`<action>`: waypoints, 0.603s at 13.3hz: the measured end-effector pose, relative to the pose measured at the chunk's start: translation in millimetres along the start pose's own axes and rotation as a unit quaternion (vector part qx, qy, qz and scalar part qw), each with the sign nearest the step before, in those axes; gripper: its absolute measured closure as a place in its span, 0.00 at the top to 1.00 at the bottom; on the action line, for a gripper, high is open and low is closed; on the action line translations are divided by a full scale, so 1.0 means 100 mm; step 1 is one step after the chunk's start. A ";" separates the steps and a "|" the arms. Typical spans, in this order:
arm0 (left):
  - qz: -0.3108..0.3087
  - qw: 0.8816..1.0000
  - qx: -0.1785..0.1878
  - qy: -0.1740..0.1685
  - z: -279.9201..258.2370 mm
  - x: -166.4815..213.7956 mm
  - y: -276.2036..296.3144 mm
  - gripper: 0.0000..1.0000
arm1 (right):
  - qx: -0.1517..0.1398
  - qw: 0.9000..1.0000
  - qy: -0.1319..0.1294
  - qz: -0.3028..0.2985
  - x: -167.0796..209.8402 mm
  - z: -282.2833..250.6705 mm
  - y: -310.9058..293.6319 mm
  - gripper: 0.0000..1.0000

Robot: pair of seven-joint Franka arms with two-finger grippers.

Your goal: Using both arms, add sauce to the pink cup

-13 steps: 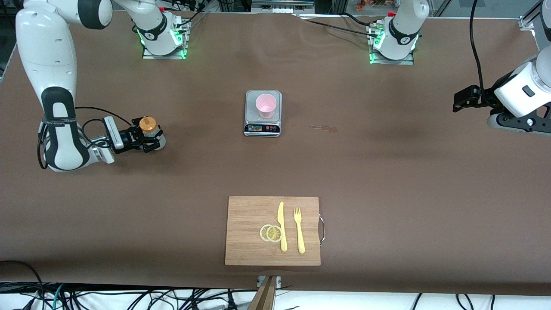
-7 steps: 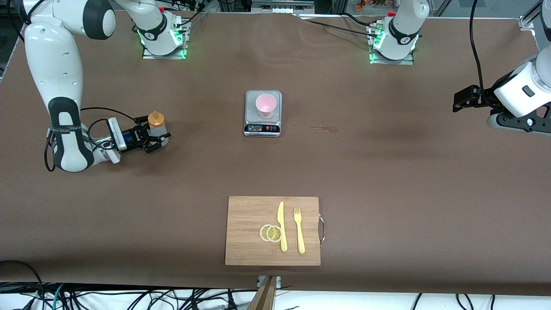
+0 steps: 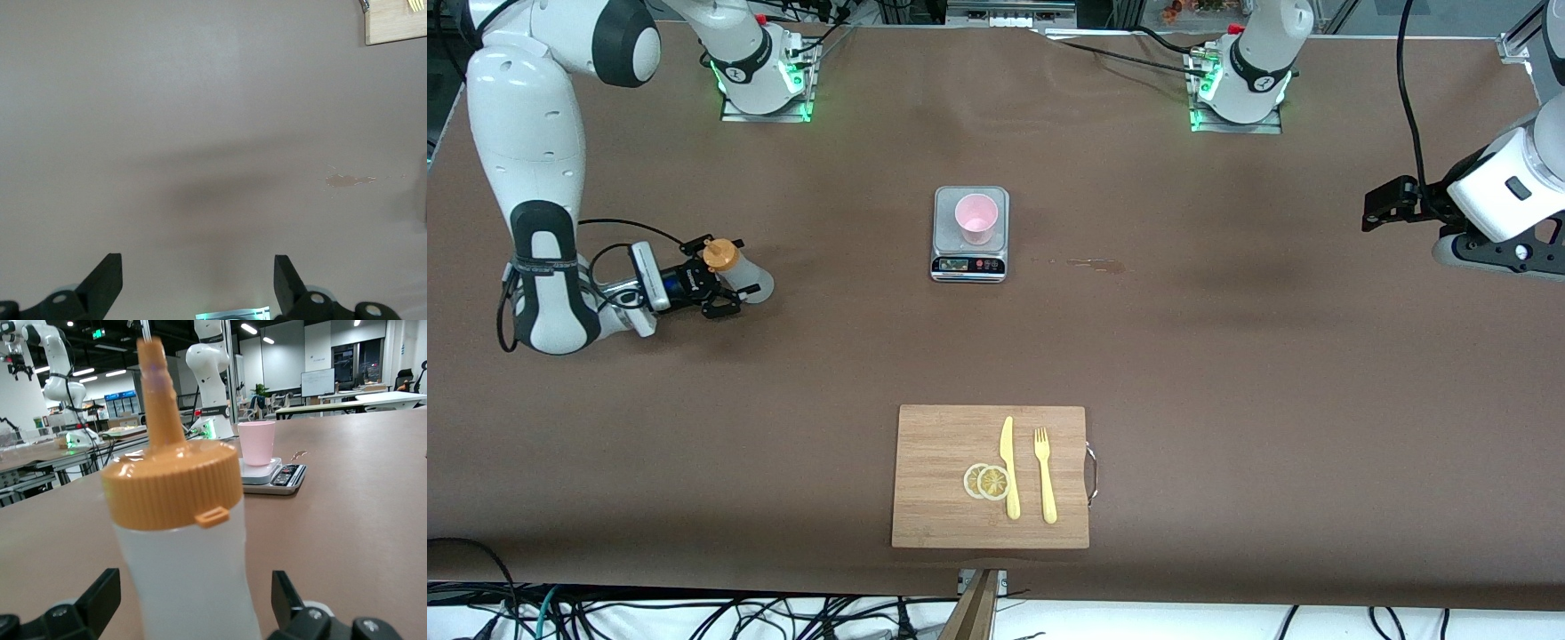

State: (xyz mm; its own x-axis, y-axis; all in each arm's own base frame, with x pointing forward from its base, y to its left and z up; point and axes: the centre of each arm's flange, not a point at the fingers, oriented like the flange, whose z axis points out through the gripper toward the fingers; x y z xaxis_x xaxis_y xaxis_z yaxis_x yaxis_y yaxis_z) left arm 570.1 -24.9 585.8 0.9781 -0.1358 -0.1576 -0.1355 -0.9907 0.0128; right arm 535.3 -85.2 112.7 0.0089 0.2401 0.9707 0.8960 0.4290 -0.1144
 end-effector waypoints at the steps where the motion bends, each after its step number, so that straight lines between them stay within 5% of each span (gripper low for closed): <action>1: 0.000 1.000 0.000 0.000 0.00 0.00 0.00 1.00 | 0.003 1.000 -0.011 -0.005 0.05 -0.10 0.02 1.00; 6: 0.000 1.000 0.000 0.000 0.00 0.00 0.00 1.00 | 0.034 0.995 -0.092 -0.009 0.36 -0.65 0.03 1.00; 8: 0.000 1.000 0.000 0.000 0.00 0.00 0.00 1.00 | 0.050 0.986 -0.158 -0.004 0.74 -0.95 0.02 1.00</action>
State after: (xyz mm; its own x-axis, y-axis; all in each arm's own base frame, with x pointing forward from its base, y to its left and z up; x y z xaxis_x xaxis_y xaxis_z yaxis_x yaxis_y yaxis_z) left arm 570.1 -24.9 586.0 0.9781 -0.1359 -0.1574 -0.1356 -0.9907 0.0128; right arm 579.8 -149.4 204.4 -0.1506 0.4889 0.8592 0.8472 0.5118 -0.1427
